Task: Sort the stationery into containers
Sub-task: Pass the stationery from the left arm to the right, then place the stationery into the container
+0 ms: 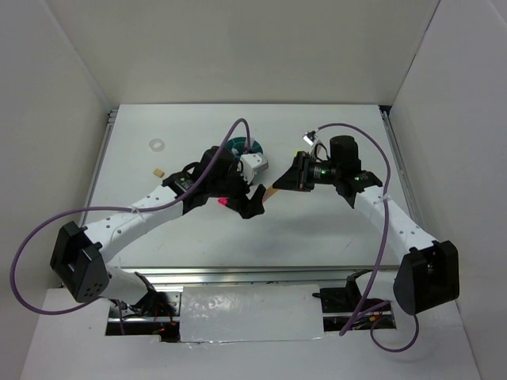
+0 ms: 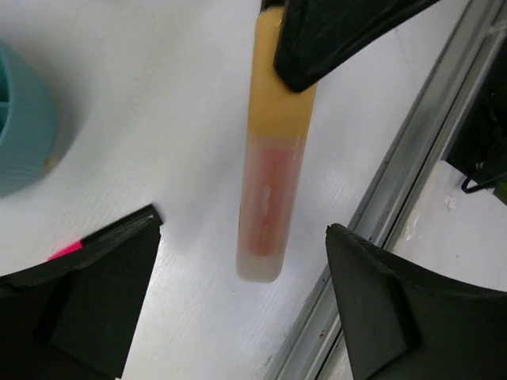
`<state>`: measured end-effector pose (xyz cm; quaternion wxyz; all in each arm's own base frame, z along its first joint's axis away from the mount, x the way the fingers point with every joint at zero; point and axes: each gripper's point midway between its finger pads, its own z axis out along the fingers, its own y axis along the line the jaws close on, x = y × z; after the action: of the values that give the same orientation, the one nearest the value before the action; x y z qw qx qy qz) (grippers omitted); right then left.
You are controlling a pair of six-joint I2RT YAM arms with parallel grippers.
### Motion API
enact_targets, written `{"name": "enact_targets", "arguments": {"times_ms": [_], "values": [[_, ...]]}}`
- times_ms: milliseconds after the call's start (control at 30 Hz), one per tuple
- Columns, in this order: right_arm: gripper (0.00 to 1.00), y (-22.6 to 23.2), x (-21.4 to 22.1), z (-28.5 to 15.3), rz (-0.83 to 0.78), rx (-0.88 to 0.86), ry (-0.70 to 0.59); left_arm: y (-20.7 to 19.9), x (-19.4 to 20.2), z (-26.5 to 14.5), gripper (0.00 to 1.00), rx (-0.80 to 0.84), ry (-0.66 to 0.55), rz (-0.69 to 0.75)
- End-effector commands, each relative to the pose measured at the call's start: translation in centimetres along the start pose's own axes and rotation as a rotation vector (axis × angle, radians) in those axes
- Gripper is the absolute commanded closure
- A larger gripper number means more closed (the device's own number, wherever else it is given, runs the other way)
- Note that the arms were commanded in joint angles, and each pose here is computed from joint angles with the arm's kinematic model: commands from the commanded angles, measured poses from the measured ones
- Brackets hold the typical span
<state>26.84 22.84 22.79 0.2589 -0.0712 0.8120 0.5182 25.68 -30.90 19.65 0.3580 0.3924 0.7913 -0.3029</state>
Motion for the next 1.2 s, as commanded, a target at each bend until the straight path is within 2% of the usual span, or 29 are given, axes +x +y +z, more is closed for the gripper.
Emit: {"name": "enact_targets", "arguments": {"times_ms": [0, 67, 167, 233, 267, 367, 500, 733, 900, 1167], "values": [[1.00, 2.6, -4.4, -0.6, -0.139, -0.027, -0.088, 2.5, -1.6, -2.4, 0.01, -0.147, -0.059, -0.024], [1.00, 3.9, -6.9, -1.1, -0.261, -0.008, -0.133, 3.8, -1.7, -3.6, 0.01, -0.170, -0.071, -0.070], [1.00, 5.0, -10.7, -1.5, -0.483, 0.091, -0.216, 7.7, -1.9, -7.7, 0.01, -0.247, -0.115, -0.188], [1.00, 6.2, -12.1, -1.1, -0.626, 0.141, -0.243, 8.6, -2.5, -10.4, 0.01, -0.246, -0.166, -0.229], [1.00, 6.1, -12.4, -0.5, -0.666, 0.158, -0.240, 10.6, -2.5, -12.3, 0.01, -0.292, -0.200, -0.268], [1.00, 6.9, -12.7, 1.7, -0.826, 0.186, -0.225, 12.8, -2.4, -15.9, 0.01, -0.341, -0.260, -0.325], [1.00, 6.8, -12.2, 5.4, -1.025, 0.235, -0.178, 14.1, -0.7, -17.3, 0.01, -0.347, -0.262, -0.393], [1.00, 5.5, -12.2, 10.9, -1.139, 0.293, -0.124, 14.7, 0.9, -17.6, 0.01, -0.322, -0.266, -0.447], [1.00, 3.9, -13.5, 12.5, -1.187, 0.386, -0.125, 14.7, 0.6, -17.7, 0.01, -0.337, -0.277, -0.410], [1.00, 2.0, -13.3, 14.0, -1.193, 0.412, -0.089, 14.1, 0.8, -16.7, 0.01, -0.339, -0.263, -0.356]]}}
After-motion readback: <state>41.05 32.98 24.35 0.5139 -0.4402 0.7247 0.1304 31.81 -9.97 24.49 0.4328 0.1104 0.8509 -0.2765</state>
